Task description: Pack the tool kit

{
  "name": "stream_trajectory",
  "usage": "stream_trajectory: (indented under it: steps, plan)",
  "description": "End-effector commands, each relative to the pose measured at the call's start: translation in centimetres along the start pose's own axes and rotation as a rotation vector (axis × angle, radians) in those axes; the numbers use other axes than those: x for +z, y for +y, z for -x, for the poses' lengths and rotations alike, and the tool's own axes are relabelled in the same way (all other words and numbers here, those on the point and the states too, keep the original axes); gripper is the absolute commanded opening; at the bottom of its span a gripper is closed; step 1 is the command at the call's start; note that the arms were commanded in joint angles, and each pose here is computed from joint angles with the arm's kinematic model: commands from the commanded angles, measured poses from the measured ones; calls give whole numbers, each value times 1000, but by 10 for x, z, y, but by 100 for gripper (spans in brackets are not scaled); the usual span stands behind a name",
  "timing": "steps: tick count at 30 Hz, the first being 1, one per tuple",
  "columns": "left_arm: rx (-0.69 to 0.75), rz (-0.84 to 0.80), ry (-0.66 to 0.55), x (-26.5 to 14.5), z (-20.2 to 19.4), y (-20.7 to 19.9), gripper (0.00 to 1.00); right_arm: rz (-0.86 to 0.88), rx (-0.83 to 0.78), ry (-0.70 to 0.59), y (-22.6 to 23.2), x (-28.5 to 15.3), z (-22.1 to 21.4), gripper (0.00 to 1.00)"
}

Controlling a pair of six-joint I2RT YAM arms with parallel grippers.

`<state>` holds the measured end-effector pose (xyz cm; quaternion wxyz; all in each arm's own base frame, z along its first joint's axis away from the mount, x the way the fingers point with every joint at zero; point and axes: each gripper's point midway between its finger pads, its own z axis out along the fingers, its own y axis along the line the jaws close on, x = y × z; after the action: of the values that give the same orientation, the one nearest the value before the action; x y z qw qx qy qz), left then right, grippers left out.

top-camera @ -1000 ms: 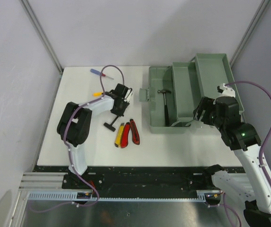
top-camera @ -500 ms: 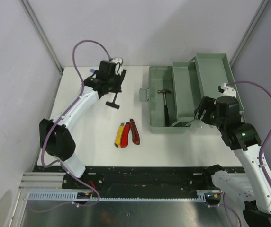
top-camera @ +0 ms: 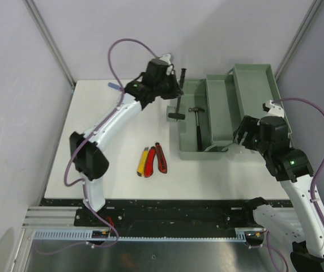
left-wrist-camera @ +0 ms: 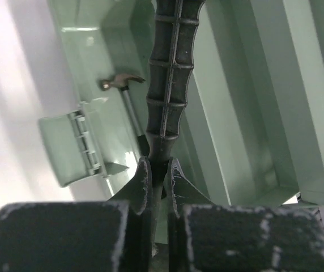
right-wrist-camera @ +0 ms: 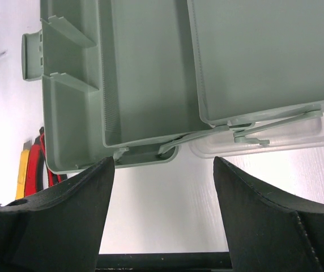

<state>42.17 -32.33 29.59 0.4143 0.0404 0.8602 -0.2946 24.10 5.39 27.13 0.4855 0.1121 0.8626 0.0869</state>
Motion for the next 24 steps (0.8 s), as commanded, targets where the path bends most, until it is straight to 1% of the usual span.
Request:
stream_trajectory:
  steps: [1, 5, 8, 10, 14, 17, 24]
  plan:
    - [-31, -12, 10, 37, -14, -31, 0, -13, 24, -29, -4, -4, 3, 76]
    - [-29, -19, 39, 70, -31, -44, 0, -11, 26, -32, -6, -6, 1, 76]
    - [-46, -19, 67, 87, -47, -49, 0, -15, 23, -30, -8, -8, 0, 76]
    - [-49, 8, 76, 96, -58, -47, 0, -20, 22, -29, -10, -9, -1, 76]
    - [-58, 81, 84, 105, -77, -37, 0, -22, 19, -27, -11, -10, -1, 76]
    - [-76, 125, 81, 109, -84, -28, 0, -27, 14, -20, -13, -10, -3, 76]
    - [-106, 154, 118, 125, -104, -18, 0, -32, 3, -17, -16, -10, -6, 77]
